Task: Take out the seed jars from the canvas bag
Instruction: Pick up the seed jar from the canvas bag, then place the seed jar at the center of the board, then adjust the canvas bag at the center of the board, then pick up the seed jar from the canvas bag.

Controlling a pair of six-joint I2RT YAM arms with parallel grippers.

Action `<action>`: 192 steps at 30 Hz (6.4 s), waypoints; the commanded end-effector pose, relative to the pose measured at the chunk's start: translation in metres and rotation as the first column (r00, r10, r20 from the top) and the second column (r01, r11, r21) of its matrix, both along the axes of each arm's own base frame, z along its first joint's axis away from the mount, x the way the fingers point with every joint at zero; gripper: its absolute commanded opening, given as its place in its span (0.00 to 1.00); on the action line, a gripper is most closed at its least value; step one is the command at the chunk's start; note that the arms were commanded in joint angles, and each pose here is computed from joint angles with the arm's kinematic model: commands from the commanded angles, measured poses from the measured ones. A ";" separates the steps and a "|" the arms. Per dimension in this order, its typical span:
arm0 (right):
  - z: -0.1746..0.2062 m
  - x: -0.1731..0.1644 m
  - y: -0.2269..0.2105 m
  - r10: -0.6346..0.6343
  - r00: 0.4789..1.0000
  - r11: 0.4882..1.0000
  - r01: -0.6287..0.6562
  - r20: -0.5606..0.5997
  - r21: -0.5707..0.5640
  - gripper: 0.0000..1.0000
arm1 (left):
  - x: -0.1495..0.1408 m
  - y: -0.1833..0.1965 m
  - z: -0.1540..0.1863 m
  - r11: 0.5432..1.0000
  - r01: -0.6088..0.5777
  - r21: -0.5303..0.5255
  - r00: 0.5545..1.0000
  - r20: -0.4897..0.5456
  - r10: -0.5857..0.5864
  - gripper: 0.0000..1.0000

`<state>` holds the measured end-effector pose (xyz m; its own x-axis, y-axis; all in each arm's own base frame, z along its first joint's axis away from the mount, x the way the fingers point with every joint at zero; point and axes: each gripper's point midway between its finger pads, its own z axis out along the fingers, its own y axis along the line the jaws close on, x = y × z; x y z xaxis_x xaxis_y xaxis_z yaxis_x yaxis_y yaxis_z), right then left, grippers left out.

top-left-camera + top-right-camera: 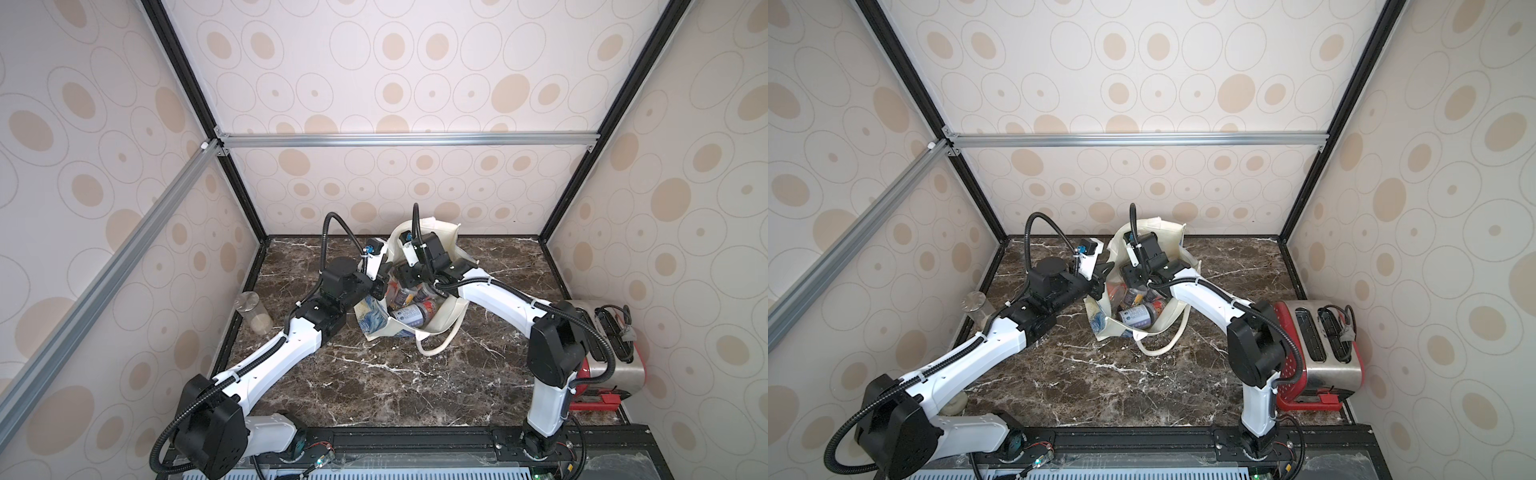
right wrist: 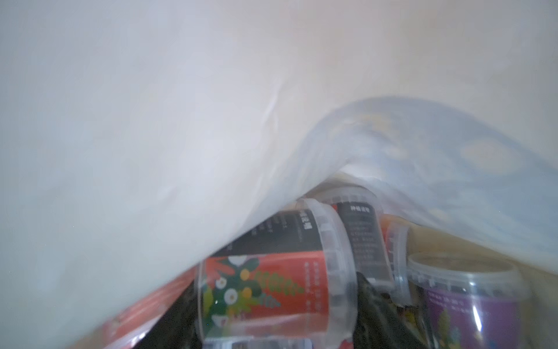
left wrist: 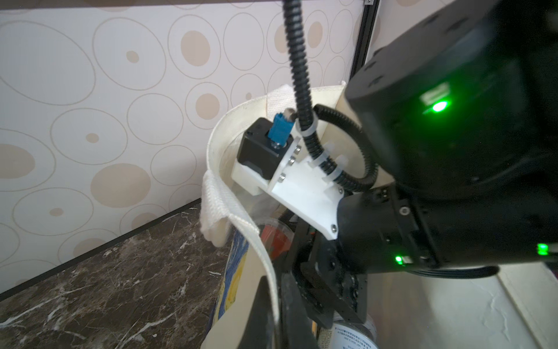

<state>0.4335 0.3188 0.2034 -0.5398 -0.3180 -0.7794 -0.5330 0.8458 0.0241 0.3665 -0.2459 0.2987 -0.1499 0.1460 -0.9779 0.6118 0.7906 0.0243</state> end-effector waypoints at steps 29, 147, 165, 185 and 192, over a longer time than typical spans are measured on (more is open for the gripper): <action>0.127 -0.134 0.007 0.538 0.749 0.843 -0.464 0.387 -0.273 0.54 | 0.131 0.022 0.047 0.993 -0.103 -0.057 0.983 -0.156 0.093 0.86; 0.040 -0.111 -0.050 -0.105 0.903 0.966 0.192 -0.417 0.173 0.74 | 0.017 0.018 -0.051 0.940 -0.341 -0.019 0.820 -0.494 0.288 0.98; 0.003 -0.057 -0.042 -0.258 0.884 0.963 0.267 -0.391 -0.030 0.84 | -0.043 0.022 -0.106 0.964 -0.265 0.002 0.815 -0.534 0.225 0.98; -0.050 -0.028 -0.013 0.305 0.933 0.848 -0.358 -0.194 -0.390 1.00 | -0.053 0.034 -0.110 0.960 -0.282 0.008 0.814 -0.527 0.243 0.98; -0.079 -0.026 -0.012 0.356 0.913 0.785 -0.409 -0.201 -0.466 1.00 | -0.054 0.045 -0.107 0.940 -0.342 -0.007 0.800 -0.526 0.287 0.96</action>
